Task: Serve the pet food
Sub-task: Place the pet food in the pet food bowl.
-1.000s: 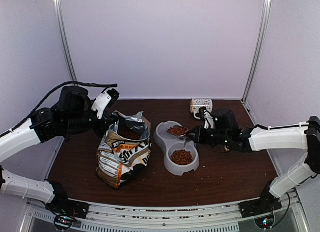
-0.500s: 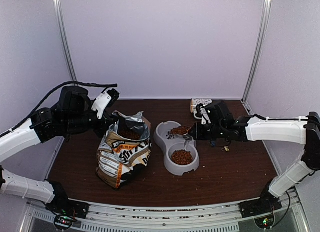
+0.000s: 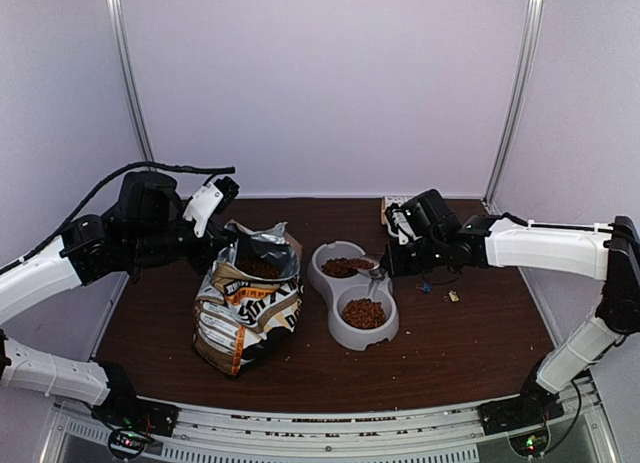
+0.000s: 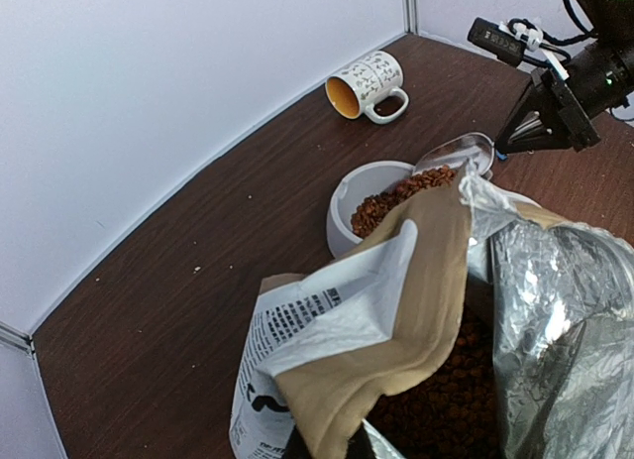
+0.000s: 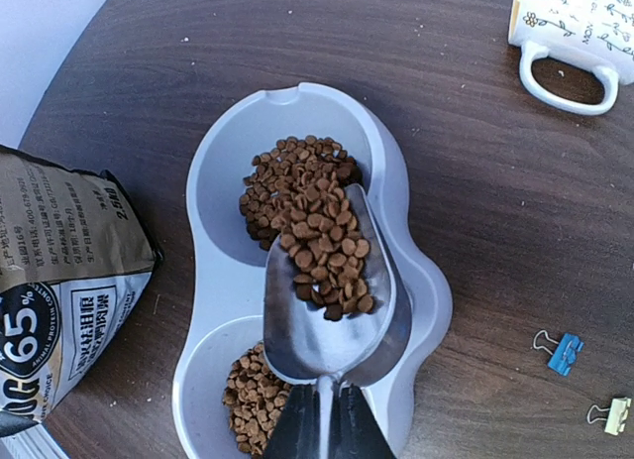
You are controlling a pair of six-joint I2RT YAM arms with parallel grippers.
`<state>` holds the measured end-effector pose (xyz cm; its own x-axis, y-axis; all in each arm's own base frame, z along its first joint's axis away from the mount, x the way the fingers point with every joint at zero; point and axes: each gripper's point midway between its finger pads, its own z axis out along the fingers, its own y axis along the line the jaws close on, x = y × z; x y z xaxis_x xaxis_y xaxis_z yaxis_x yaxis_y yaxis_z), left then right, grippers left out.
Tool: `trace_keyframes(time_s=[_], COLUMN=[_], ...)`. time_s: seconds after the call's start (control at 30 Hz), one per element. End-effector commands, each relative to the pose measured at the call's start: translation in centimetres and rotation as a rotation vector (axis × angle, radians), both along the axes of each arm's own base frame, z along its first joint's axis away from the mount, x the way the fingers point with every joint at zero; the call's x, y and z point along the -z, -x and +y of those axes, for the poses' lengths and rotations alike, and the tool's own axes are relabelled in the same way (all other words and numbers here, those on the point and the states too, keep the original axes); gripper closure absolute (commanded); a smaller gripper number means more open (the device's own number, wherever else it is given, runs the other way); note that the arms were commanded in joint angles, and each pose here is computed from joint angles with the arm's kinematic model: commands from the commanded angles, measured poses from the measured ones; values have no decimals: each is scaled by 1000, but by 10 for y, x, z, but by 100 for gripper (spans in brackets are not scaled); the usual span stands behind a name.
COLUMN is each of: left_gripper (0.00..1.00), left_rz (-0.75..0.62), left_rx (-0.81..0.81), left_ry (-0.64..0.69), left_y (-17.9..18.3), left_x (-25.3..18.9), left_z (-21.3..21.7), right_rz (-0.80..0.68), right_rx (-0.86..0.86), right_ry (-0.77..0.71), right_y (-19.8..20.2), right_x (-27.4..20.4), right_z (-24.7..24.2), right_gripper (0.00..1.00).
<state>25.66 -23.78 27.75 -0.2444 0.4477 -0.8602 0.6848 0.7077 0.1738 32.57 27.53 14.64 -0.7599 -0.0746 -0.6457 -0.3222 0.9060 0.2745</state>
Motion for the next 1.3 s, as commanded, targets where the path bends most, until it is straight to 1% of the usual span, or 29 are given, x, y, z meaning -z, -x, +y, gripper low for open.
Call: trace_keyframes(time_s=[0.0, 0.13, 0.23, 0.37, 0.67, 0.8, 0.87, 1.0, 1.13, 1.27], left_gripper=[100, 100, 100, 100, 100, 100, 100, 100, 100, 100], left_rz=[-101, -103, -104, -107, -108, -105, -105, -105, -105, -105], left_rx=[-11, -10, -9, -7, -6, -5, -6, -5, -5, -4], left_ry=[82, 83, 86, 88, 90, 90, 90, 91, 91, 91], left_y=[-10, -10, -9, -8, -8, -8, -8, -8, -8, -8], left_x=[-38, -39, -40, -41, -42, -41, -41, -41, -41, -41], left_z=[-4, -3, -3, -3, -3, -3, -3, -3, -3, -3], right_rz=[-48, -66, -100, -142, -248, -306, -340, -403, -410, -426], right_rx=[-31, -106, -163, -194, -297, -306, -294, -276, -260, -232], right_ry=[69, 127, 208, 341, 499, 581, 594, 560, 547, 483], right_y=[-8, -3, 1, 0, 5, 5, 4, 4, 6, 7], right_x=[-16, -22, -28, -32, -43, -47, -54, -62, -67, -84], right_z=[-2, 7, 13, 13, 23, 21, 19, 22, 25, 26], right_gripper=[100, 100, 100, 100, 100, 100, 100, 100, 100, 100])
